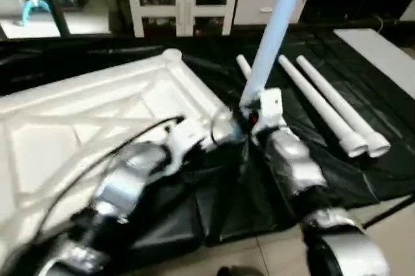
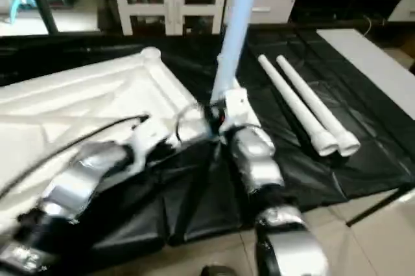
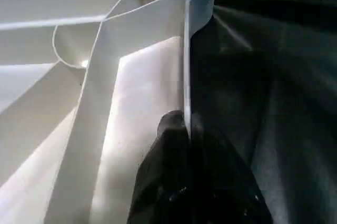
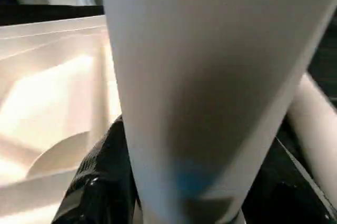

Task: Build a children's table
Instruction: Rotate leg to tighten

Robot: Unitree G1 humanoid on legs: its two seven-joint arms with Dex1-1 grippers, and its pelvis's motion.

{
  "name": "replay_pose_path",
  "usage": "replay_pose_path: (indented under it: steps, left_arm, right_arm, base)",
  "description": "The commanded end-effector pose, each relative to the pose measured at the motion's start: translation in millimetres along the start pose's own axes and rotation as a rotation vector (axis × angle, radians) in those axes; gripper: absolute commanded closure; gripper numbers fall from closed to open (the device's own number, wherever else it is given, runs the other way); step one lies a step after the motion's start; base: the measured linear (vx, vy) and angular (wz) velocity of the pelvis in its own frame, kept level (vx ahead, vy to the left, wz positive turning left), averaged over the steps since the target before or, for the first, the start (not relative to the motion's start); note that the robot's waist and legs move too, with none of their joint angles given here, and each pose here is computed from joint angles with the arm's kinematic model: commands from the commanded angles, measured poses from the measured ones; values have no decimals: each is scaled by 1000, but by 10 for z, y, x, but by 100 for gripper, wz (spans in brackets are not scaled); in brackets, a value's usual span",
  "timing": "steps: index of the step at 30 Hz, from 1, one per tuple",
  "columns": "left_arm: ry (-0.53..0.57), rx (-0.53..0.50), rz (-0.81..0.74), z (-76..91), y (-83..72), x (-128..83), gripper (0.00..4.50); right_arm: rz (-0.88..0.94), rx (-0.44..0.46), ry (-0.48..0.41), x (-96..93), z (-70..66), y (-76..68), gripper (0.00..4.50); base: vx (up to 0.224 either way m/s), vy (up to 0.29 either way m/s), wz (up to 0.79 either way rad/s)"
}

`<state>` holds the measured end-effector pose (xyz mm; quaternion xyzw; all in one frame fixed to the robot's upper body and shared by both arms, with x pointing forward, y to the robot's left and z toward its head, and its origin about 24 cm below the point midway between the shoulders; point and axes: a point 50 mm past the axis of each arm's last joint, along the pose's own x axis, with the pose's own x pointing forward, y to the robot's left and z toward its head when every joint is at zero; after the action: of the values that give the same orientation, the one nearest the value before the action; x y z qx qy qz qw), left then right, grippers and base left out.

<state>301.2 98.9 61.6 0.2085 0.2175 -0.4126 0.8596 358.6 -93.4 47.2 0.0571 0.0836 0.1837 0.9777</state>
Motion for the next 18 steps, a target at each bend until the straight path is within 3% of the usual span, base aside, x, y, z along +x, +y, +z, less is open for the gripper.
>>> replay_pose_path:
  steps: [1,3,6,7,9,11,14,18]
  left_arm:
    - [20,-5,-79,10,-190,137,450]
    - [-3,34,-93,2,-177,92,450]
    - [14,56,-89,-129,-106,-5,450]
    - [18,59,-87,-151,-95,-21,450]
    - [30,85,-122,-262,-64,-140,450]
    - [32,92,-133,-282,-59,-168,450]
    - [28,125,-195,-356,-45,-292,450]
    - [16,132,-287,-408,-58,-439,450]
  right_arm:
    - [74,89,162,-22,-402,305,255]
    - [189,94,100,13,-280,405,255]
    - [333,39,24,-20,-136,333,255]
    - [354,26,12,-28,-113,318,220]
    - [427,-13,-21,-86,15,134,199]
    - [446,-26,-27,-102,46,90,182]
    - [560,-78,-41,-196,183,-97,156]
    - [731,-187,12,-382,296,-331,117]
  base:
    - [0,0,0]
    - [0,0,0]
    - [0,0,0]
    - [0,0,0]
    - [0,0,0]
    - [0,0,0]
    - [0,0,0]
    - [40,-14,1]
